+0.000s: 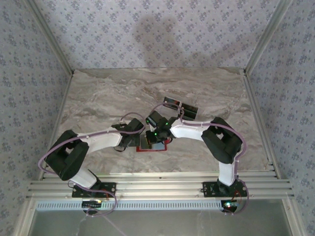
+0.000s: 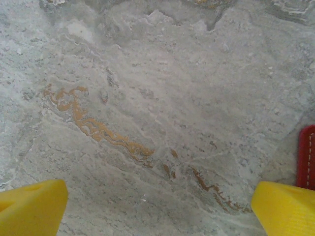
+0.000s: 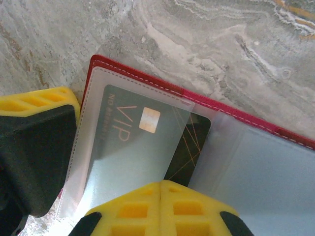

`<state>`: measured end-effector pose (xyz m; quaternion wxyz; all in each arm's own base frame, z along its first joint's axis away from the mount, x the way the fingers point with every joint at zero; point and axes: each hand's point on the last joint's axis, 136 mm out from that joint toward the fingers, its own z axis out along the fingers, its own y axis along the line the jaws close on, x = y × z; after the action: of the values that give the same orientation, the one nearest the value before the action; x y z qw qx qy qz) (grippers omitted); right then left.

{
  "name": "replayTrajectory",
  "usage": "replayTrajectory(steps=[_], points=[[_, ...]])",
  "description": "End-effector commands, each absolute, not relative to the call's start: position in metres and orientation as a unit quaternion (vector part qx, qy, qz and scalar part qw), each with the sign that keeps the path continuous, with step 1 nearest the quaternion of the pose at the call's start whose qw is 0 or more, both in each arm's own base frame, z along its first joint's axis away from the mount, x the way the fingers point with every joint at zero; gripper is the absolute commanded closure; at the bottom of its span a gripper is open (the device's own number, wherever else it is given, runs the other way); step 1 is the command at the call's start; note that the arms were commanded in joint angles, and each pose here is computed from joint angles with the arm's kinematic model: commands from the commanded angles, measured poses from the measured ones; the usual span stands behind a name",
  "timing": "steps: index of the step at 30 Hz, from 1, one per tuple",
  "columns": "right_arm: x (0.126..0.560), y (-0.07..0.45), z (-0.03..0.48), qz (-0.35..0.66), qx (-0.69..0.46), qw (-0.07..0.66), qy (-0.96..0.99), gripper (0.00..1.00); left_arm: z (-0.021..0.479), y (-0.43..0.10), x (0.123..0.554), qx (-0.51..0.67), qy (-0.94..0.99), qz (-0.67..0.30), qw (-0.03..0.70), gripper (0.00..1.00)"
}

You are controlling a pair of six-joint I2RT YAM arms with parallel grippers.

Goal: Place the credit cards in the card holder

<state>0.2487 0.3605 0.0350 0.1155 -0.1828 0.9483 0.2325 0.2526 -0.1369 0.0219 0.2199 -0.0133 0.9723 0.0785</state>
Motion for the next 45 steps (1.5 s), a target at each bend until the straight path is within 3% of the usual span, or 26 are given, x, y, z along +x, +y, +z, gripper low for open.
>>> replayTrajectory(steps=[1,18,32,45], points=[[0.251,0.355,0.052,0.247,-0.17,0.131,0.945,1.0,0.007,-0.146,0.246,-0.005,0.978,0.067,0.196,0.0],[0.24,0.32,0.017,0.217,-0.141,0.109,0.96,1.0,0.027,-0.12,0.248,-0.021,0.97,0.103,0.219,0.0],[0.241,0.337,0.046,0.233,-0.164,0.128,0.95,1.0,0.019,-0.121,0.238,-0.018,0.974,0.09,0.207,0.0],[0.235,0.344,0.03,0.231,-0.167,0.109,0.952,1.0,0.013,-0.119,0.234,-0.02,0.975,0.09,0.204,0.0]])
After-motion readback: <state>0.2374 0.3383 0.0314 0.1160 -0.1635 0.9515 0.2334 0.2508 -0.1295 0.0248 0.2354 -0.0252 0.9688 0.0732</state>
